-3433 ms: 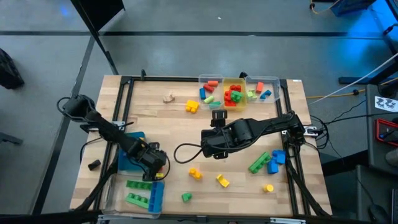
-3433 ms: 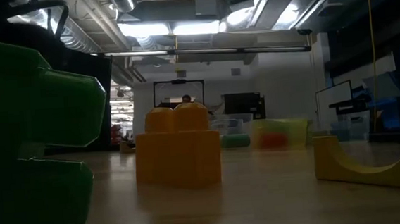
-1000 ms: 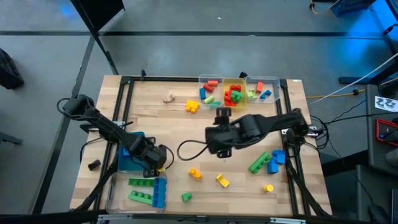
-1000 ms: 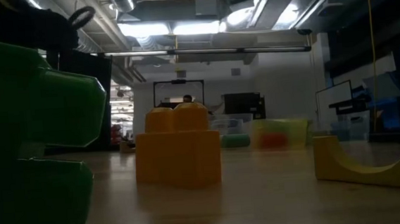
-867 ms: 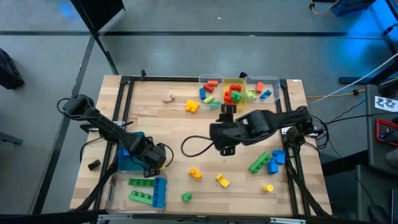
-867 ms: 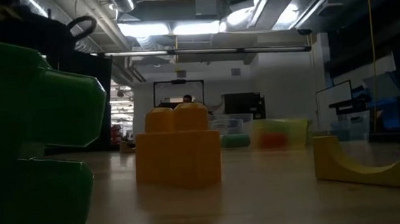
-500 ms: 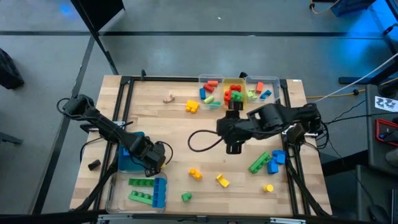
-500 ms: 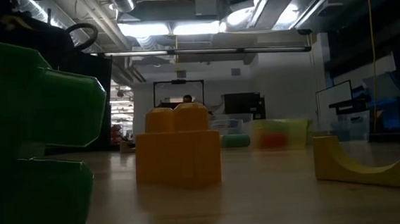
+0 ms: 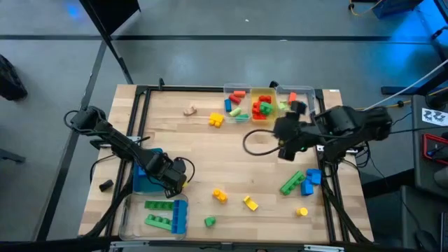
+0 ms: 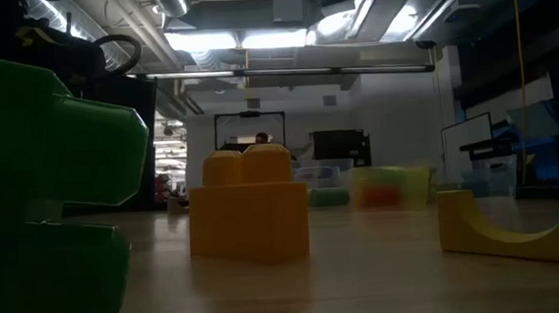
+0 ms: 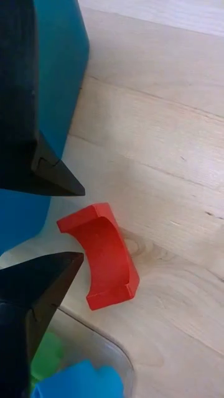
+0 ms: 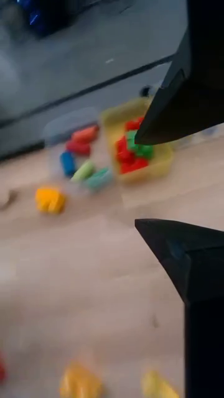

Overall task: Sort blocks by size
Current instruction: Put the red arch block into the top right transparent bin

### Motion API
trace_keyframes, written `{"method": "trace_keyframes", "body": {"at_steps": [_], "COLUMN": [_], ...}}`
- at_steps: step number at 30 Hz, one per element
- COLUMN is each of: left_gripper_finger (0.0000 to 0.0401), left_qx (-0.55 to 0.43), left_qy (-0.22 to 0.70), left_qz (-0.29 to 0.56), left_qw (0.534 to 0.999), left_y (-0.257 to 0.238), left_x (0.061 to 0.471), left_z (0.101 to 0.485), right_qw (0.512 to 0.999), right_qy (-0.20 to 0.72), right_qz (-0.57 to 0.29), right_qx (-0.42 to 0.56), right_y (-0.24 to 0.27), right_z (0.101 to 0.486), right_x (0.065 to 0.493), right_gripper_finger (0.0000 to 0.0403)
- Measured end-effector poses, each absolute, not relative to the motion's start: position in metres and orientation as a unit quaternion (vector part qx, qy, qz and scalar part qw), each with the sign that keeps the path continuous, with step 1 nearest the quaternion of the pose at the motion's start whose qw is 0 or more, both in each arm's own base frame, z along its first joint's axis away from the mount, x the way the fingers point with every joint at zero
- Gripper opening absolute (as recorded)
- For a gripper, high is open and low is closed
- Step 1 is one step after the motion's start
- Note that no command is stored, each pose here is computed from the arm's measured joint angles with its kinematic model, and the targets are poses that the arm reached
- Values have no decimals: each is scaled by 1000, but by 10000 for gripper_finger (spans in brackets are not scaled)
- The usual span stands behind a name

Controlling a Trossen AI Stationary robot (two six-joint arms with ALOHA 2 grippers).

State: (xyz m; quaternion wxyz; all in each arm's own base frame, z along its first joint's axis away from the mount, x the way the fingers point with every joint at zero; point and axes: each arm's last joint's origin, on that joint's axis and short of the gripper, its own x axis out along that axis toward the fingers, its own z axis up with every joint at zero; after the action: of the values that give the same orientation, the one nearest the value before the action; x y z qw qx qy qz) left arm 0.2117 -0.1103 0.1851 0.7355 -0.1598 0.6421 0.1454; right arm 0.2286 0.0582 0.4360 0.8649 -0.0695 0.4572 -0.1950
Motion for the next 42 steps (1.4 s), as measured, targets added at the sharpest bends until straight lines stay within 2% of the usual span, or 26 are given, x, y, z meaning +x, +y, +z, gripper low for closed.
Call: {"method": "trace_keyframes", "body": {"at_steps": [4,11,19,26,35,42], "left_gripper_finger": [141,141,141,127,20,19], "left_qx": [-169,-180,-154,-138,-116,-131], "left_qy": [640,643,684,708,712,700], "left_qz": [154,176,166,147,115,117], "left_qw": [733,723,693,677,683,692], "left_y": [-109,-104,-107,-109,-109,-102], "left_x": [212,217,222,224,225,226], "left_z": [185,180,160,149,151,161], "right_qw": [878,910,902,906,907,907], "right_qy": [422,386,410,400,404,399], "right_qz": [-225,-140,-120,-118,-113,-131], "right_qx": [-25,54,60,64,45,27], "right_y": [51,54,57,58,58,56], "right_z": [397,333,288,280,279,280], "right_x": [210,205,209,211,211,210], "right_gripper_finger": [207,207,207,207,207,207]}}
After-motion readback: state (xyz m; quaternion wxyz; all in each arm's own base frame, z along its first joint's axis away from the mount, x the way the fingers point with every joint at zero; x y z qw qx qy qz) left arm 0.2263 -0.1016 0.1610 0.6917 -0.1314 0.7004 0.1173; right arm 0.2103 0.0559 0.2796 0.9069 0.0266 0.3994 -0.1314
